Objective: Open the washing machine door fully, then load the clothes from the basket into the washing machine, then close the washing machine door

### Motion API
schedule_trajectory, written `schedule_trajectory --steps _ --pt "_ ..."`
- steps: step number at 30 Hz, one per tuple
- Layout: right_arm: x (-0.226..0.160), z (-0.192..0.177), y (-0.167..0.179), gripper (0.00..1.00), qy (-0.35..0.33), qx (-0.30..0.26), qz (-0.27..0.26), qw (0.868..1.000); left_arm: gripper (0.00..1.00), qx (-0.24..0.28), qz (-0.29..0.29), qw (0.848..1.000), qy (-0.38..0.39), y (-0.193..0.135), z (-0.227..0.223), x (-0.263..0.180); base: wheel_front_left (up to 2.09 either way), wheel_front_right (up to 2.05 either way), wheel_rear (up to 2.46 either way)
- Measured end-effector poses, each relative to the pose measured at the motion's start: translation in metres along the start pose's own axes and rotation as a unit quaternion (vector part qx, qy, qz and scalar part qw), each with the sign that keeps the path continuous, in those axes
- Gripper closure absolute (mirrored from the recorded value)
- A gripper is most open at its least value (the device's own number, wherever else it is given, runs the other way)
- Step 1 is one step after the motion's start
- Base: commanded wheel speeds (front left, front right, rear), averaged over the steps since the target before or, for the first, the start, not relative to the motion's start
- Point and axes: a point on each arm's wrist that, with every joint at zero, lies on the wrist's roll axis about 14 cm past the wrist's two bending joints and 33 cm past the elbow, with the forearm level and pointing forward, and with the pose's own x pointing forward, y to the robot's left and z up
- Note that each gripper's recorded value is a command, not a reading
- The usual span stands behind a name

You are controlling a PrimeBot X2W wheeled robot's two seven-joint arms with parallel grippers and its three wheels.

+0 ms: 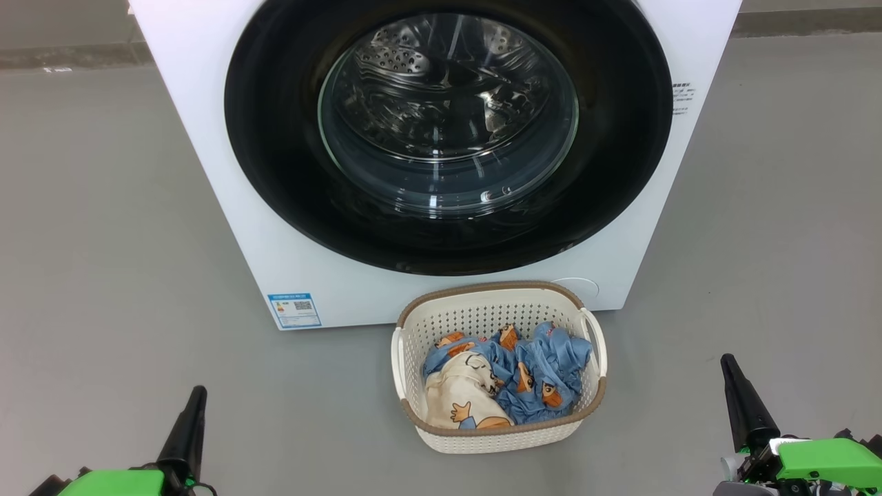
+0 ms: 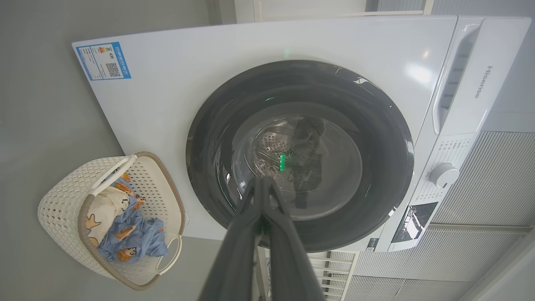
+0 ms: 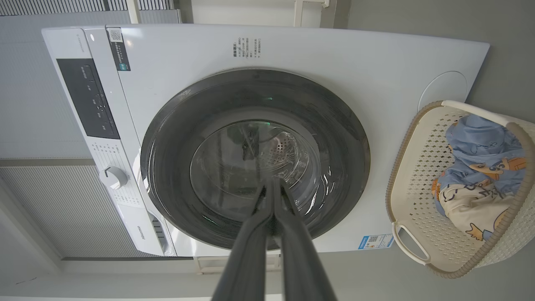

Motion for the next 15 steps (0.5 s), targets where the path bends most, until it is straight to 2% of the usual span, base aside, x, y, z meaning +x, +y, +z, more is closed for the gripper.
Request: schedule_trajectory --steps 15 --pt "0.0 0.0 0.0 1.0 0.0 0.0 0.0 1.0 1.0 0.0 0.0 1.0 0.0 0.0 0.0 0.0 0.0 0.0 0.0"
